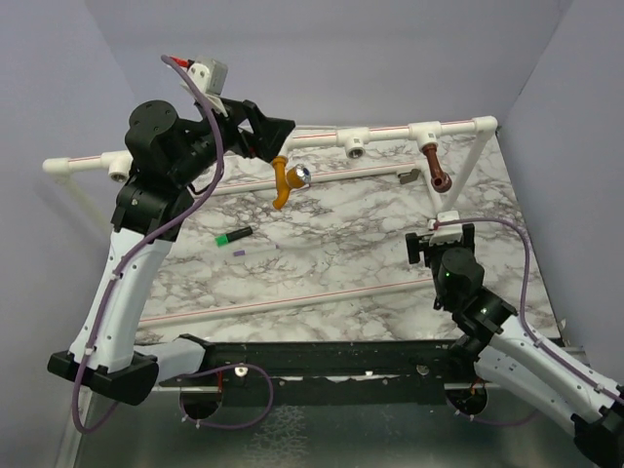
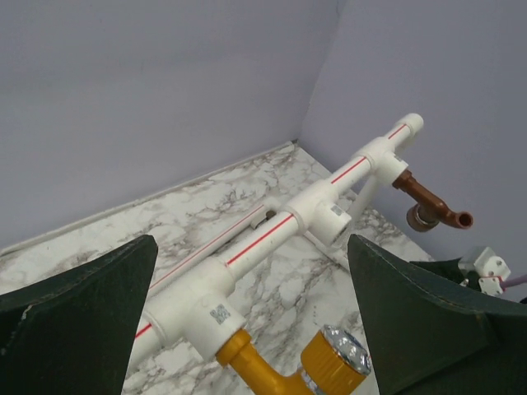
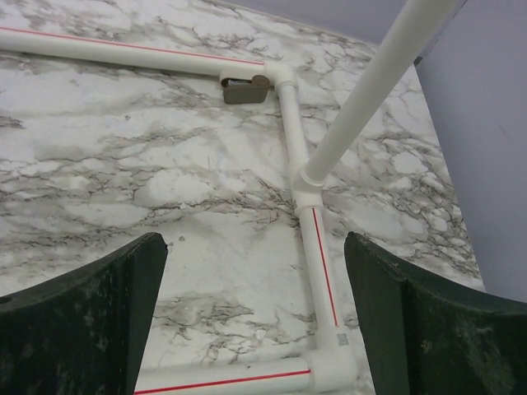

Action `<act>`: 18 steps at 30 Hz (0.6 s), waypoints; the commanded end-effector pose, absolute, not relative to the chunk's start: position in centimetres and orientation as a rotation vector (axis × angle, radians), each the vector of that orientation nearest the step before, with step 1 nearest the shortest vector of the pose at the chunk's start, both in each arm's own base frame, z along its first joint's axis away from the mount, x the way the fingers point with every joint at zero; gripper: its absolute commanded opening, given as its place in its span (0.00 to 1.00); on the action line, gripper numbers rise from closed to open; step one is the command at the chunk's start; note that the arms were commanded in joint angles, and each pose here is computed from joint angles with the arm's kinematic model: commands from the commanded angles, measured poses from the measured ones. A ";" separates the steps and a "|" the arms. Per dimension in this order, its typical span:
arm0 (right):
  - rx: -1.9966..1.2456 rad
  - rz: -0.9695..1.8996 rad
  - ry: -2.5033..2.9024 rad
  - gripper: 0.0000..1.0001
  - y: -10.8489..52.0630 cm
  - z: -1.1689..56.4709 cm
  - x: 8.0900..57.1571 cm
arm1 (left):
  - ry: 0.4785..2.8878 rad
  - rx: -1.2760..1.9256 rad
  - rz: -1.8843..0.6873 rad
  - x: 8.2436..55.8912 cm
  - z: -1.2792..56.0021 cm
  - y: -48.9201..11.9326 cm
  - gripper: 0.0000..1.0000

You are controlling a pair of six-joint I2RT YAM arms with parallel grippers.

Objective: Install the water faucets

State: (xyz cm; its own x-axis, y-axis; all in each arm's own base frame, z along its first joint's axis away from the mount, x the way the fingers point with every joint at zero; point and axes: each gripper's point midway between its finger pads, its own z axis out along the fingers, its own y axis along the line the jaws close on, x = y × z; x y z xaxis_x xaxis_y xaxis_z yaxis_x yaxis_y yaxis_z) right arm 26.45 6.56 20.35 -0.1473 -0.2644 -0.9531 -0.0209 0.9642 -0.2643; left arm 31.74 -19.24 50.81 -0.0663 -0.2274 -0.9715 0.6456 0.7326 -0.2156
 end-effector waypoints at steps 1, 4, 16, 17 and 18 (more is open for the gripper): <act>-0.092 -0.220 1.616 0.93 6.4 20.8 27.9 | 1.533 0.412 -0.771 30.3 48.0 -19.5 0.99; -0.042 -0.216 1.591 0.89 6.4 19.8 28.4 | 1.547 0.410 -0.778 29.3 46.9 -19.4 0.99; 0.084 -0.258 1.595 1.00 0.9 14.9 31.5 | 1.581 0.470 -0.803 25.9 44.7 -21.3 0.99; 0.091 -0.262 1.601 1.00 0.8 14.5 31.9 | 1.579 0.479 -0.802 25.6 44.8 -21.4 0.99; 0.110 -0.264 1.590 1.00 0.3 14.5 32.3 | 1.579 0.485 -0.800 25.4 44.7 -21.5 0.99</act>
